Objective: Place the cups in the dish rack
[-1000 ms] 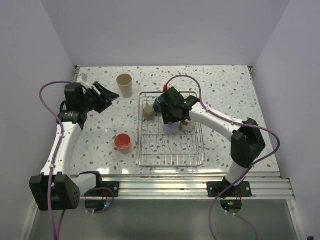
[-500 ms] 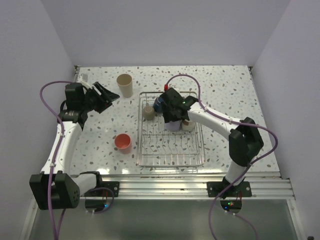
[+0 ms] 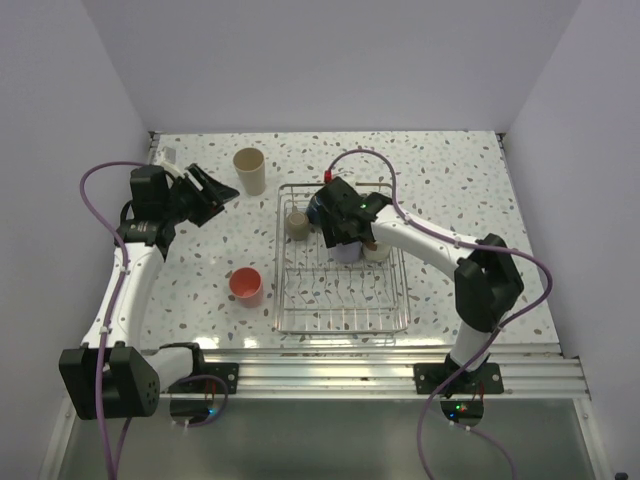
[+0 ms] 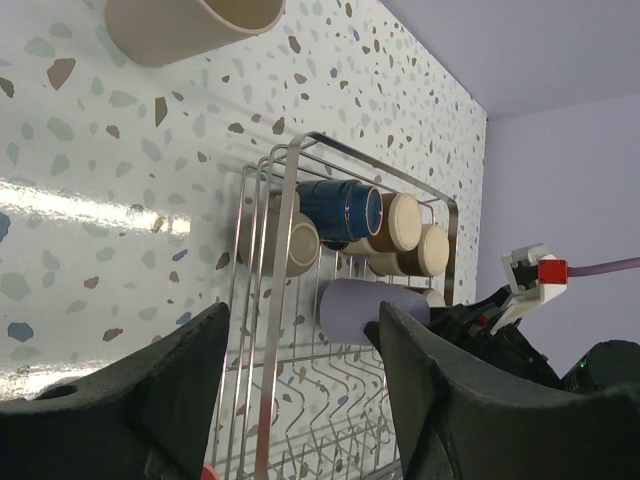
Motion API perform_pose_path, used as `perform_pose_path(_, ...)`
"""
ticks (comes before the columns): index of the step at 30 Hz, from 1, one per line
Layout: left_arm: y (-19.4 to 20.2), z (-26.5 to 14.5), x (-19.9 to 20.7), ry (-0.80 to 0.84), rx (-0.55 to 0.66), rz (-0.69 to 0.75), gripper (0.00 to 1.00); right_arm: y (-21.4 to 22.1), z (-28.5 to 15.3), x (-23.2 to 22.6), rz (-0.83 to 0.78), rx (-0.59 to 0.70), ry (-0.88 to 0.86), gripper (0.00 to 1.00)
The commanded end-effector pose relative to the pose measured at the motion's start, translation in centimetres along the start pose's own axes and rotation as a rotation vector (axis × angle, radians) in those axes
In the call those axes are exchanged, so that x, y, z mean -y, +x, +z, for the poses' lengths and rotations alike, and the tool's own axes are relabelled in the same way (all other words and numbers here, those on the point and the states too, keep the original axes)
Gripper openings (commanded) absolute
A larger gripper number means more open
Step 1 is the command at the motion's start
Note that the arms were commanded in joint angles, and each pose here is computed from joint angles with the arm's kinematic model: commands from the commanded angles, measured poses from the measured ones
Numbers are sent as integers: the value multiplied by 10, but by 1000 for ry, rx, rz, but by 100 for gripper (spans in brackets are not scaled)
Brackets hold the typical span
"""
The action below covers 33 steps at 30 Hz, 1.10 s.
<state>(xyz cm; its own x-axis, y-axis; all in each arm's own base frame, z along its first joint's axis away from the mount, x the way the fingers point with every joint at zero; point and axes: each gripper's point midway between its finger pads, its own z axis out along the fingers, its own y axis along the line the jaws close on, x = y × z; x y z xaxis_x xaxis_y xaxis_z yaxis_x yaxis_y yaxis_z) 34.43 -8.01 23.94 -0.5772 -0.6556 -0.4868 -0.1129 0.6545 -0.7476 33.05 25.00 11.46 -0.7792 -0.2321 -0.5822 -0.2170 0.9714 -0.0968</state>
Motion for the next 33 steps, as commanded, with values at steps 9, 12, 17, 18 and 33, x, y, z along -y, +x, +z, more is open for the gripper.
perform_pose_path(9,-11,-6,11,21,35,41,65,-7,-16,-11,-21,9,-14,99)
perform_pose_path(12,-10,-8,12,20,33,43,65,-14,-22,-12,-16,24,-20,99)
perform_pose_path(17,-9,-10,11,14,40,48,65,-46,-49,-13,-3,109,-42,99)
perform_pose_path(18,-9,-10,10,10,40,44,65,-51,-54,-11,-4,123,-37,99)
perform_pose_path(33,-36,-25,8,-158,104,87,66,-108,-200,29,22,392,-173,99)
